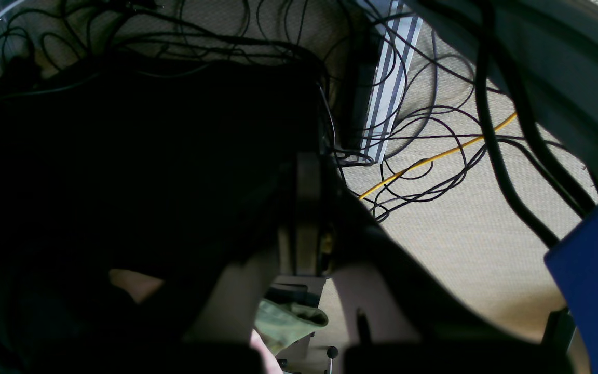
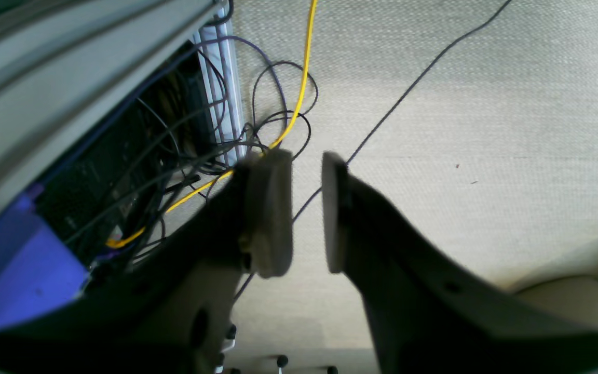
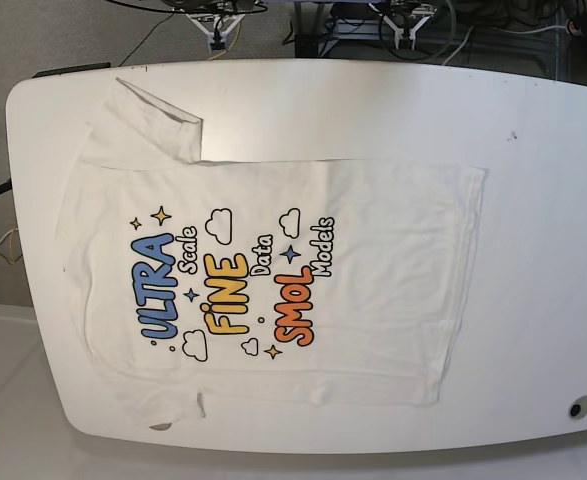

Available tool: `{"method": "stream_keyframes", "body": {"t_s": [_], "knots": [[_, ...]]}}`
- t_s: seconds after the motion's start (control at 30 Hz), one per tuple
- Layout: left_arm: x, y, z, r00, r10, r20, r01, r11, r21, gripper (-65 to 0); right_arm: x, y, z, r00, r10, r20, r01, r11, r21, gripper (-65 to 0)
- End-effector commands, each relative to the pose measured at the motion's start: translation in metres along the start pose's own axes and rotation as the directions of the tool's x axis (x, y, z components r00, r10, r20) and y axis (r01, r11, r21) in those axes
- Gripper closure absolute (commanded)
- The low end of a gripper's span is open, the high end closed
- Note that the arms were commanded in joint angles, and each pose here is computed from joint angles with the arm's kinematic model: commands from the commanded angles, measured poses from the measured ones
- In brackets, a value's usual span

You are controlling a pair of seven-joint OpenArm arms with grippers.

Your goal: Fold the T-shirt properly

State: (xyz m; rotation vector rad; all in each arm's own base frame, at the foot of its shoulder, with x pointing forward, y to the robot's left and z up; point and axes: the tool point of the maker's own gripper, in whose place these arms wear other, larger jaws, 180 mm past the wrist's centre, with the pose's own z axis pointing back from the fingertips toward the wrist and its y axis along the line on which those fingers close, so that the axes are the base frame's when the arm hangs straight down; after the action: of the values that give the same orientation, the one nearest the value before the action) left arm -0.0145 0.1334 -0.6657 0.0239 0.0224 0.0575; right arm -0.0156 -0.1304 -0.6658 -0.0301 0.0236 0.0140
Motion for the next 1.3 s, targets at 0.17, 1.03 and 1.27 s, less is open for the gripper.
{"method": "stream_keyframes", "body": {"t_s": [0.17,1.03,1.27], "knots": [[-0.0036,0.0008,0.0001,1.000,-0.015,0.001,0.015,1.000,0.003,0.0,-0.0036,-0.0040,0.0000,1.000,0.001,-0.004,-0.001,1.000,-0.007,-13.2],[-0.0074,0.0042,0.0000,1.000,-0.011,-0.017,0.011,1.000,0.009,0.0,0.0027,-0.0052,0.0000,1.000,0.004,0.006,-0.004,1.000,-0.012,-10.1],[-0.0055,0.0005,0.0000,1.000,-0.011,-0.012,0.011,1.000,0.005,0.0,0.0033,-0.0047,0.0000,1.000,0.005,0.012,-0.004,1.000,-0.008,-9.4]]}}
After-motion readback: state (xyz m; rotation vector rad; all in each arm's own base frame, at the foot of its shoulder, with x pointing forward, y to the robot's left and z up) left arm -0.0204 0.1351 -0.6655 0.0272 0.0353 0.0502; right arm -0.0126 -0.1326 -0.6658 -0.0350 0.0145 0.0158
